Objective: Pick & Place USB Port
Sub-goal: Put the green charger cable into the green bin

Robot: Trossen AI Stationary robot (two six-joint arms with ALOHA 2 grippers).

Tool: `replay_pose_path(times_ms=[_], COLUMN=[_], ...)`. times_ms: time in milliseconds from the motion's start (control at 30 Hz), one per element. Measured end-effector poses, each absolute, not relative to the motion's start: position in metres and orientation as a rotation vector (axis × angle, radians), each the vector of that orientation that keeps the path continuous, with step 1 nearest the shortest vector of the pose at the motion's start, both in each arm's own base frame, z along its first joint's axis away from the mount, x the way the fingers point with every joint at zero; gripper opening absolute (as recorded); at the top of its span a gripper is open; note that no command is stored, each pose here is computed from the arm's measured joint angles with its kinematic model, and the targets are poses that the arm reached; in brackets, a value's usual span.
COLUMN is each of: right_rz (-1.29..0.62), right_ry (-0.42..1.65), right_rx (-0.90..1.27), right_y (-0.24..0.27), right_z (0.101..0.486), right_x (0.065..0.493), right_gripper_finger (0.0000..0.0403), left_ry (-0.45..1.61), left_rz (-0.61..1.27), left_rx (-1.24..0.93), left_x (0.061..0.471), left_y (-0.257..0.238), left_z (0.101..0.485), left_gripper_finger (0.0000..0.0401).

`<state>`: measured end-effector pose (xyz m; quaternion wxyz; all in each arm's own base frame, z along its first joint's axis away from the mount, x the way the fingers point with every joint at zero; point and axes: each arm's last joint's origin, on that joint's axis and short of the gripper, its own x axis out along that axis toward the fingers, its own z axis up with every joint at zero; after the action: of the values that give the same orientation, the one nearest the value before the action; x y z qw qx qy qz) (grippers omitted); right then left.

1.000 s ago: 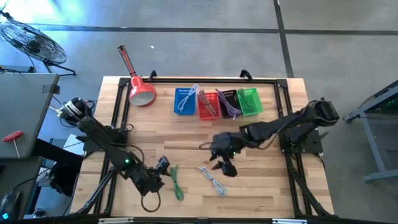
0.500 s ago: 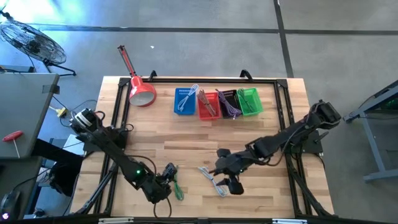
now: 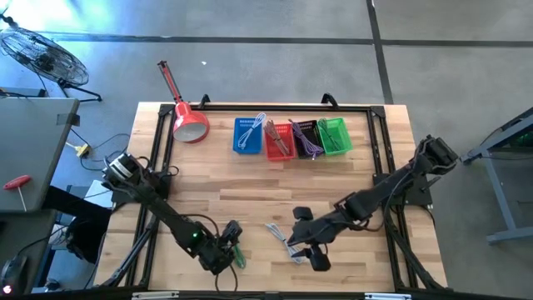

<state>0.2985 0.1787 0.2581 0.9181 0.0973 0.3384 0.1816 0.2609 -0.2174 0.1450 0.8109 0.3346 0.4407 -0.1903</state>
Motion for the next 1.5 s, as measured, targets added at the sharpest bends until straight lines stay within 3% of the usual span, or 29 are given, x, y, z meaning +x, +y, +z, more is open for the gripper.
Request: replay_pose_path(times_ms=[267, 367, 467, 667, 1067, 1500], right_rz=[0.379, 0.364, 0.359, 0.345, 0.326, 0.046], right_ry=[0.670, 0.664, 0.661, 0.653, 0.632, 0.481], right_rx=[0.200, 0.192, 0.187, 0.174, 0.126, -0.175], right_y=[0.183, 0.184, 0.185, 0.188, 0.198, 0.211], right_z=[0.260, 0.260, 0.260, 0.260, 0.260, 0.263], right_x=[0.297, 0.297, 0.296, 0.294, 0.287, 0.274], right_gripper_finger=[0.0193, 0.0193, 0.0193, 0.0193, 0.0193, 0.0192], left_ry=[0.944, 0.922, 0.925, 0.940, 0.862, 0.552], left_rz=[-0.351, -0.333, -0.297, -0.222, 0.009, 0.375], left_rx=[0.650, 0.629, 0.620, 0.562, 0.585, 0.612], left_x=[0.275, 0.281, 0.286, 0.297, 0.312, 0.338], left_y=[-0.205, -0.202, -0.194, -0.177, -0.173, -0.194], left_z=[0.143, 0.143, 0.143, 0.143, 0.162, 0.247], left_gripper_finger=[0.0224, 0.0206, 0.0164, 0.0017, 0.0002, 0.0001])
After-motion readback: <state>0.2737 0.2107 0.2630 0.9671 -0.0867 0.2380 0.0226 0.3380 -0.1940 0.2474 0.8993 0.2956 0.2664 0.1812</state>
